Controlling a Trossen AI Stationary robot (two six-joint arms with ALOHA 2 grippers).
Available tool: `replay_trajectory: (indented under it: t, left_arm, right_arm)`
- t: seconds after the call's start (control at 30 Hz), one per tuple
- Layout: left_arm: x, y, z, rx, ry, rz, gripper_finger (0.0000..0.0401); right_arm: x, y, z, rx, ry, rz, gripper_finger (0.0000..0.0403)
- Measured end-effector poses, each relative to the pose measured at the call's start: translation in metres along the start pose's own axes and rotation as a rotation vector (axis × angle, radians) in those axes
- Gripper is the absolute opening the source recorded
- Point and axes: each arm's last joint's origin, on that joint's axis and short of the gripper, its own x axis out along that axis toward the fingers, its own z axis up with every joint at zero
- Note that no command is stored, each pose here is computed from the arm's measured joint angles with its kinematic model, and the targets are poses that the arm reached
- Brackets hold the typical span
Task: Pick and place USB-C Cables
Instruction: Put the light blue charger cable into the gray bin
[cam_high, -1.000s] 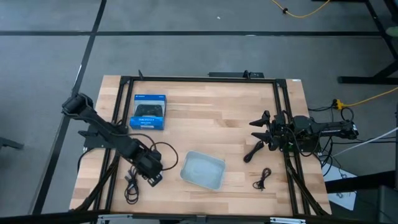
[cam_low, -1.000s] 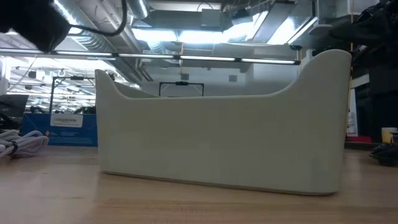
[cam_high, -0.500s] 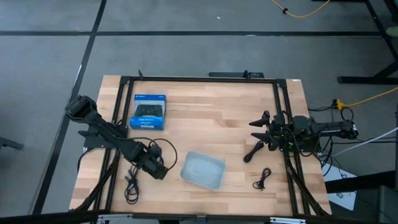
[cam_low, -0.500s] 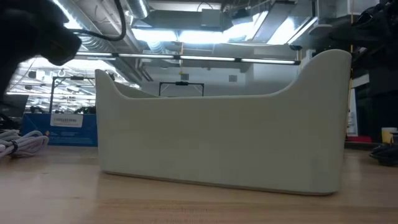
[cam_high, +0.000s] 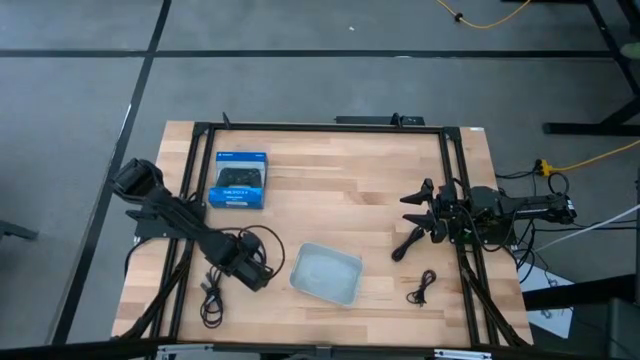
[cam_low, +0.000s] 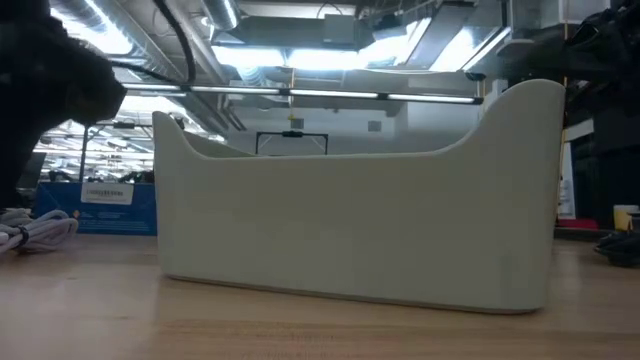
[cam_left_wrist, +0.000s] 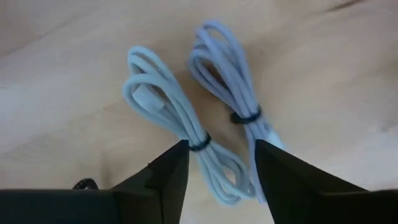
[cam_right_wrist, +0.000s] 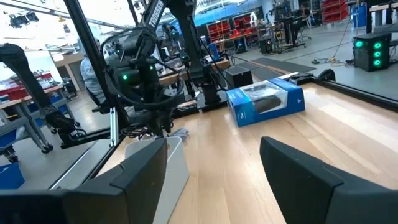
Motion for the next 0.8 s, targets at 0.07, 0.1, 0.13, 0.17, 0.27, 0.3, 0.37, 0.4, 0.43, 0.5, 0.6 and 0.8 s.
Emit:
replay_trajectory:
  t: [0.07, 0.1, 0.13, 0.17, 0.27, 0.3, 0.37, 0.4, 0.43, 0.5, 0.6, 0.8]
  left_arm:
    - [0.005, -0.001, 0.0, -0.044, 0.02, 0.019, 0.0187]
    - [0.007, -0.002, 0.001, -0.065, 0.047, 0.031, 0.0189]
    - [0.009, -0.002, 0.001, -0.076, 0.073, 0.051, 0.0191]
    - [0.012, -0.002, 0.002, -0.079, 0.098, 0.069, 0.0192]
    - [0.016, -0.001, 0.001, -0.063, 0.151, 0.105, 0.0192]
    - [0.017, -0.002, 0.0, -0.061, 0.156, 0.107, 0.0191]
    - [0.019, -0.001, 0.0, -0.058, 0.15, 0.112, 0.0191]
    - [0.018, -0.001, 0.0, -0.056, 0.146, 0.112, 0.0191]
    - [0.018, -0.001, 0.0, -0.056, 0.147, 0.109, 0.0191]
    - [0.018, -0.001, 0.0, -0.056, 0.135, 0.112, 0.0191]
    - [0.018, -0.001, 0.001, -0.054, 0.1, 0.106, 0.0191]
    - [0.019, -0.001, 0.002, -0.052, 0.069, 0.101, 0.019]
  right_arm:
    - [0.0, 0.0, 0.0, 0.0, 0.0, 0.0, 0.0262]
    - [0.0, 0.0, 0.0, 0.0, 0.0, 0.0, 0.0261]
    - [0.0, 0.0, 0.0, 0.0, 0.0, 0.0, 0.0261]
    - [0.0, 0.0, 0.0, 0.0, 0.0, 0.0, 0.0261]
    - [0.0, 0.0, 0.0, 0.0, 0.0, 0.0, 0.0261]
    - [0.0, 0.0, 0.0, 0.0, 0.0, 0.0, 0.0261]
    - [0.0, 0.0, 0.0, 0.001, 0.0, 0.0, 0.0261]
    - [0.0, 0.0, 0.0, 0.001, 0.0, 0.0, 0.0261]
    - [0.0, 0.0, 0.0, 0.001, 0.0, 0.0, 0.0261]
    - [0.0, 0.0, 0.0, 0.001, 0.0, 0.0, 0.0262]
    - [0.0, 0.0, 0.0, 0.001, 0.0, 0.0, 0.0262]
    - [0.0, 0.0, 0.0, 0.001, -0.001, 0.001, 0.0262]
